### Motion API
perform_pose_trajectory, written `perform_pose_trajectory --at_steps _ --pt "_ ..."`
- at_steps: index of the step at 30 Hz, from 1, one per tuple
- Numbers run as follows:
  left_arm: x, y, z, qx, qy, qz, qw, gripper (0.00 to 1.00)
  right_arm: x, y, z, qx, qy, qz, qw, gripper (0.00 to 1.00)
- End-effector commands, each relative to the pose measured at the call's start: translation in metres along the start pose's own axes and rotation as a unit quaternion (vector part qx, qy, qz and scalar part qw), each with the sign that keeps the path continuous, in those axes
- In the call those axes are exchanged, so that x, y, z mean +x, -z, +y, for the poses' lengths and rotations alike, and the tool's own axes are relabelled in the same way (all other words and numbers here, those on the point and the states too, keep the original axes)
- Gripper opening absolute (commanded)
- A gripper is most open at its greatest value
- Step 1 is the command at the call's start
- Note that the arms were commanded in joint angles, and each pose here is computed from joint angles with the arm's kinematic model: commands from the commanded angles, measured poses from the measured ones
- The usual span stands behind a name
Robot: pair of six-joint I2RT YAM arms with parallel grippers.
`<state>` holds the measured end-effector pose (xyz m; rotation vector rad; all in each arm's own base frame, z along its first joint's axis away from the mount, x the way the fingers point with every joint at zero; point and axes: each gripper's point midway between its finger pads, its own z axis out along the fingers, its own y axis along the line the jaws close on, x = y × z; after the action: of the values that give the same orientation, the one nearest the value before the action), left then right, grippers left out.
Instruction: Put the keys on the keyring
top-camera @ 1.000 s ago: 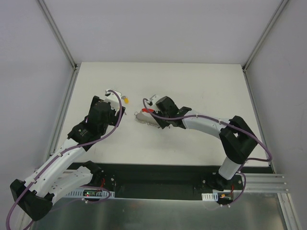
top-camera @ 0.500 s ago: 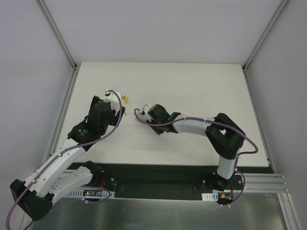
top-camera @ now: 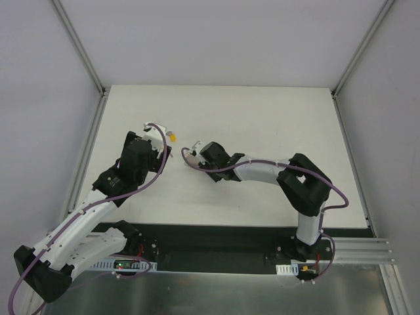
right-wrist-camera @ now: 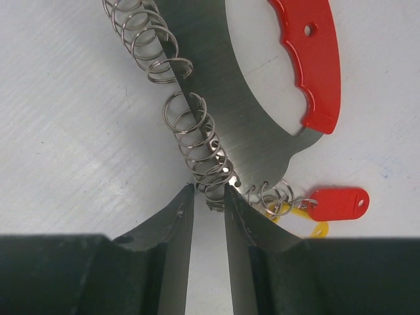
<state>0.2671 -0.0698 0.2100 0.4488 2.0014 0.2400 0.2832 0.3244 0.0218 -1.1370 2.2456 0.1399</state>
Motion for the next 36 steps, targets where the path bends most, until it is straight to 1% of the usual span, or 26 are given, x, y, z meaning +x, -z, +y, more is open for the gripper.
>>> perform_pose_trajectory --at_steps 1,8,14,15,17,21,25,26,27,30,35,36 --pt "-0.002 0.001 0.006 -0.014 0.008 -0.003 1.000 0.89 -0.020 -0.002 -0.004 0.014 0.006 -0.024 1.000 0.28" --pt "-0.002 0.001 0.007 -0.014 0.008 -0.002 1.000 0.89 -0.021 -0.006 -0.006 0.016 0.007 -0.023 1.000 0.25" --pt "-0.002 0.001 0.006 -0.013 0.008 -0.003 1.000 0.89 -0.017 0.000 -0.008 0.020 0.003 -0.019 1.000 0.23" --pt "-0.002 0.001 0.006 -0.012 0.008 -0.003 1.000 0.89 -0.017 0.003 -0.008 0.019 0.004 -0.019 1.000 0.20" --pt "-0.002 0.001 0.005 -0.012 0.007 -0.003 1.000 0.89 -0.015 0.004 -0.008 0.019 0.002 -0.018 1.000 0.18" --pt "-0.002 0.001 0.006 -0.013 0.008 -0.003 1.000 0.89 -0.009 0.002 -0.008 0.018 0.001 -0.010 1.000 0.10" --pt "-0.002 0.001 0.005 -0.012 0.007 -0.003 1.000 0.88 -0.008 0.007 -0.008 0.015 -0.002 -0.012 1.000 0.08" --pt "-0.002 0.001 0.005 -0.011 0.007 -0.002 1.000 0.89 -0.010 0.010 -0.008 0.013 -0.003 -0.015 1.000 0.07" --pt "-0.002 0.001 0.005 -0.010 0.007 -0.002 1.000 0.89 -0.010 0.012 -0.008 0.010 -0.005 -0.014 1.000 0.04" --pt "-0.003 0.001 0.005 -0.009 0.007 -0.004 1.000 0.89 -0.013 0.024 -0.006 -0.002 -0.007 -0.021 1.000 0.01" --pt "-0.004 0.002 0.003 -0.002 0.011 -0.008 1.000 0.89 -0.021 0.047 0.000 -0.050 -0.014 -0.034 0.998 0.02" --pt "-0.005 0.003 0.002 0.001 0.014 -0.010 1.000 0.89 -0.026 0.055 0.000 -0.058 -0.013 -0.045 0.997 0.01"
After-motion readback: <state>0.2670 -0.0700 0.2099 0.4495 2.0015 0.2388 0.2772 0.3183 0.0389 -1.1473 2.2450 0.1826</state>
